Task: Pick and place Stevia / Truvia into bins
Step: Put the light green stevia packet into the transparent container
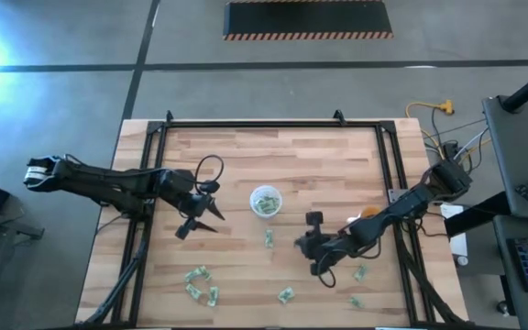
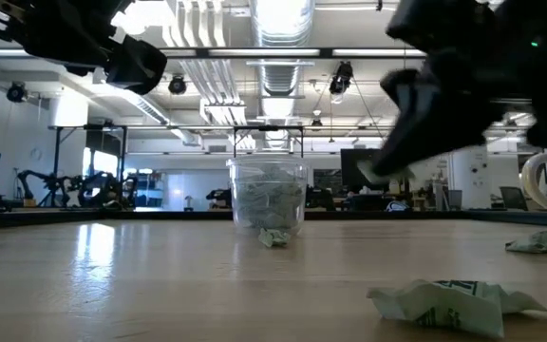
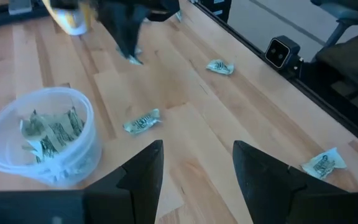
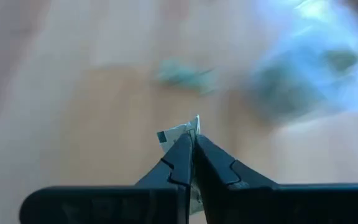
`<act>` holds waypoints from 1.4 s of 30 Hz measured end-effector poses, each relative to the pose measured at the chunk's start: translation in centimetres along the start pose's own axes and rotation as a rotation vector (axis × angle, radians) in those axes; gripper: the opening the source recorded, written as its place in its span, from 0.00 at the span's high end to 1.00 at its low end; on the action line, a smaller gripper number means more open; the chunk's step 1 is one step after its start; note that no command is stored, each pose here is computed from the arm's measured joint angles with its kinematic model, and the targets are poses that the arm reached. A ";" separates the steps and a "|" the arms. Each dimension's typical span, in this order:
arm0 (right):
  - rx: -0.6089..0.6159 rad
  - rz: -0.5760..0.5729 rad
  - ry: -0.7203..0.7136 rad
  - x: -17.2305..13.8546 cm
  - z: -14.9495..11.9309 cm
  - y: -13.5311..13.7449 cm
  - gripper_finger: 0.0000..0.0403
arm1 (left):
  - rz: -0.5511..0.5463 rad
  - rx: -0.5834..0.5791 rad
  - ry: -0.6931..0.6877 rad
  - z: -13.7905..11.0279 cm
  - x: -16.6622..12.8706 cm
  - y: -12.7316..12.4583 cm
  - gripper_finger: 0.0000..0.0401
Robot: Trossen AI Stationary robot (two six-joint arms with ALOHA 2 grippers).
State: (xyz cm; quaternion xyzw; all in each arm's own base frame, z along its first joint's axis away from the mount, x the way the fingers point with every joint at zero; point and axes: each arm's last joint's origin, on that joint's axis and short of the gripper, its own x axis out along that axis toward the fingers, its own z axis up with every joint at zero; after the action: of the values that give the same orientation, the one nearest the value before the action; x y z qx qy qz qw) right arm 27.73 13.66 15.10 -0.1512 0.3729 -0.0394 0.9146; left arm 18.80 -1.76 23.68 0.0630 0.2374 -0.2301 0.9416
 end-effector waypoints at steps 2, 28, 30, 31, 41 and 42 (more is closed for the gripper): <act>-0.046 -0.113 -0.030 0.0 1.0 -0.6 0.98 | 0.000 -0.032 0.006 -0.1 0.0 0.0 0.56; 0.058 -0.024 -0.172 4.2 4.9 -13.4 0.98 | 0.101 -0.391 0.152 -4.6 1.4 -1.2 0.56; 0.055 -0.001 -0.176 4.3 4.9 -13.4 0.98 | 0.099 -0.389 0.146 -4.6 1.5 -1.3 0.56; 0.050 0.014 -0.179 4.3 4.9 -13.4 0.98 | 0.099 -0.388 0.141 -4.5 1.5 -1.3 0.56; 0.059 0.067 -0.182 4.3 4.7 -13.2 0.92 | 0.107 -0.383 0.136 -4.4 1.5 -1.2 0.56; 0.064 0.068 -0.181 4.3 4.7 -13.2 0.89 | 0.107 -0.383 0.135 -4.4 1.5 -1.2 0.56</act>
State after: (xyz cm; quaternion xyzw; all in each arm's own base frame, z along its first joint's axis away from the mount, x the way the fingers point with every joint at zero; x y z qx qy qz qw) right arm 34.61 1.52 19.40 -0.1119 0.2920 -0.0063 0.9498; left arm 17.54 -2.43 19.09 -0.0893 0.3358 -0.1258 0.9292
